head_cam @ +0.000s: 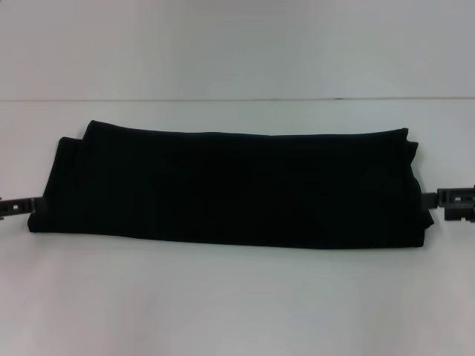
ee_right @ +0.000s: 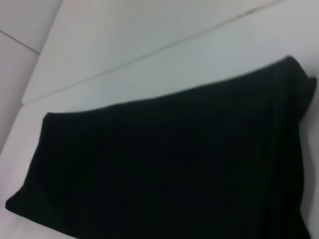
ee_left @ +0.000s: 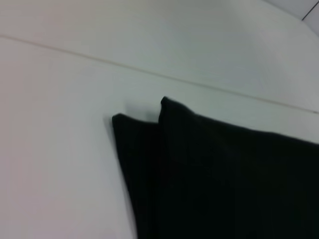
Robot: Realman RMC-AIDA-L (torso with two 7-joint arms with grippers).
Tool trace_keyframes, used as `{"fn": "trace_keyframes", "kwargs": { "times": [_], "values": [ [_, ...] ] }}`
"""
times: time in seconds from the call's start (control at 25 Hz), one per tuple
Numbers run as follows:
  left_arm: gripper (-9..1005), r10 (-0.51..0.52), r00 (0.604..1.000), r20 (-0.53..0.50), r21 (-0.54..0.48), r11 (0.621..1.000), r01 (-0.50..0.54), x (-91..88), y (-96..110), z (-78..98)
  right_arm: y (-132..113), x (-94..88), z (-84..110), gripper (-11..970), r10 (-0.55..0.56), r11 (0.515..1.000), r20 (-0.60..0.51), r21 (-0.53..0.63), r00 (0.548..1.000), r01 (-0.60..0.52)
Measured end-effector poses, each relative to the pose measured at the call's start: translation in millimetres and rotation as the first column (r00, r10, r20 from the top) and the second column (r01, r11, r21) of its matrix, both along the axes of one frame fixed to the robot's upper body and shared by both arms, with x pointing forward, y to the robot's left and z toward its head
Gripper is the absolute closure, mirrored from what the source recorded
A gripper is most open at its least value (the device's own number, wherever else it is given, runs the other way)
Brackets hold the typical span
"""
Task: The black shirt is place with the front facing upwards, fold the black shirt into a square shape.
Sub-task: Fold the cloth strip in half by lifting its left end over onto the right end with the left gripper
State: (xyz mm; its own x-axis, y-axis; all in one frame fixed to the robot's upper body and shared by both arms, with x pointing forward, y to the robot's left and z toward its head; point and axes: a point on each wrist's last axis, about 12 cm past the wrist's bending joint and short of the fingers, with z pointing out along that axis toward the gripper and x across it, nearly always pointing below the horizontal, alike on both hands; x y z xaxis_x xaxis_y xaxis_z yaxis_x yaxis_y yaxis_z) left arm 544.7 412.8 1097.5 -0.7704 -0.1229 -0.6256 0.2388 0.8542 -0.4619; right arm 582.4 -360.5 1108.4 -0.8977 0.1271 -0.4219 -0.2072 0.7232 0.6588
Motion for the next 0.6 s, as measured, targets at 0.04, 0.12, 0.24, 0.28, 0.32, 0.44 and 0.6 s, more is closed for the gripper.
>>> {"fn": "trace_keyframes", "kwargs": {
  "times": [0.04, 0.12, 0.24, 0.28, 0.32, 0.44, 0.6],
  "values": [
    [67, -0.002, 1.000, -0.007, 0.009, 1.000, 0.003, -0.3, 0.4, -0.7, -0.2, -0.9, -1.4, 61, -0.002, 1.000, -0.002, -0.001, 1.000, 0.002],
    [66, -0.005, 1.000, -0.019, 0.030, 1.000, 0.006, 0.5, 0.8, -1.8, -0.3, -2.0, -3.1, 61, -0.007, 1.000, -0.002, 0.001, 1.000, 0.007],
    [66, -0.015, 0.999, -0.033, 0.060, 0.998, 0.017, 5.2, -3.6, -4.0, 0.0, -2.3, -4.2, 61, -0.012, 1.000, 0.000, 0.003, 1.000, 0.012],
    [66, -0.014, 0.999, -0.035, 0.066, 0.998, 0.016, 6.6, -5.0, -4.9, 0.1, -2.2, -4.3, 62, -0.013, 1.000, 0.000, 0.002, 1.000, 0.013],
    [66, -0.012, 0.999, -0.036, 0.074, 0.997, 0.015, 8.3, -6.3, -5.8, 0.4, -1.9, -4.3, 62, -0.013, 1.000, 0.001, 0.002, 1.000, 0.013],
    [66, -0.013, 0.999, -0.034, 0.091, 0.996, 0.016, 13.6, -12.0, -7.8, 1.4, -1.1, -4.3, 62, -0.012, 1.000, 0.004, 0.002, 1.000, 0.012],
    [66, -0.028, 0.998, -0.051, 0.116, 0.993, 0.034, 19.7, -21.0, -13.2, 1.7, -0.2, -3.5, 62, -0.012, 1.000, 0.008, 0.000, 1.000, 0.012]
  ]
}}
